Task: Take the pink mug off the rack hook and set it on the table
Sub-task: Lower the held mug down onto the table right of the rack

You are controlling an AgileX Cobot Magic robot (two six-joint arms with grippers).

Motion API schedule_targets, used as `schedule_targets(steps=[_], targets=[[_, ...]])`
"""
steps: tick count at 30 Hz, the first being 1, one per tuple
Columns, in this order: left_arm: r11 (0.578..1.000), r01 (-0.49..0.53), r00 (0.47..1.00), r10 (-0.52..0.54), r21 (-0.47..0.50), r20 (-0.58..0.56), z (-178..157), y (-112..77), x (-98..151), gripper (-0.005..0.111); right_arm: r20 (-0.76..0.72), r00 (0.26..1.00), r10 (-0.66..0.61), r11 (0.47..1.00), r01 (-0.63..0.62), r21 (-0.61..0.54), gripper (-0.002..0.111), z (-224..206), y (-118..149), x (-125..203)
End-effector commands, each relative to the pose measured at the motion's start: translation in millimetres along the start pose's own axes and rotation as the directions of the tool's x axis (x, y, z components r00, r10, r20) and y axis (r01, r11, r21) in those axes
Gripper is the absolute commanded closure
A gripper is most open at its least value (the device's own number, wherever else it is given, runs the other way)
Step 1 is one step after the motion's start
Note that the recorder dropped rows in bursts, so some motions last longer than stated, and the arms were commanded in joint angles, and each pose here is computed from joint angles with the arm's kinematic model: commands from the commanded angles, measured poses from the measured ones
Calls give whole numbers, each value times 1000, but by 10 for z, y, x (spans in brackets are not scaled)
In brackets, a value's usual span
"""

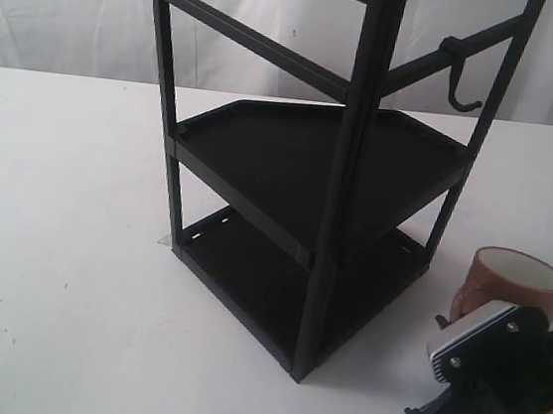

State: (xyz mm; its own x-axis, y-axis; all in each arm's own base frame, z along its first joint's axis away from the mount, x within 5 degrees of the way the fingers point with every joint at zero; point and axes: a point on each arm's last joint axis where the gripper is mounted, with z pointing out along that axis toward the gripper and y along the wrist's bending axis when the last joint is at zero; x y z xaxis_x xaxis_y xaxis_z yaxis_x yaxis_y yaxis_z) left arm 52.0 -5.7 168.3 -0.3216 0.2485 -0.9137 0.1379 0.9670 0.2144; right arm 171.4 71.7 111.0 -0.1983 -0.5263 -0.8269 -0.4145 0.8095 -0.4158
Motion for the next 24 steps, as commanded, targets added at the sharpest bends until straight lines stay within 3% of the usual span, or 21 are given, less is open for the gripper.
schedule_targets(steps=[1,15,24], targets=[[1000,5,1000,-5,-3,4,2,-1,6,107,9,1000,24,1000,-24,-10,108,36,26,15],[1000,5,1000,-5,-3,4,2,-1,6,107,23,997,68,997,-67,-37,107,71,54,-8],[1000,5,1000,-5,-3,4,2,-1,6,107,21,993,115,993,-114,-38,81,71,54,-8]])
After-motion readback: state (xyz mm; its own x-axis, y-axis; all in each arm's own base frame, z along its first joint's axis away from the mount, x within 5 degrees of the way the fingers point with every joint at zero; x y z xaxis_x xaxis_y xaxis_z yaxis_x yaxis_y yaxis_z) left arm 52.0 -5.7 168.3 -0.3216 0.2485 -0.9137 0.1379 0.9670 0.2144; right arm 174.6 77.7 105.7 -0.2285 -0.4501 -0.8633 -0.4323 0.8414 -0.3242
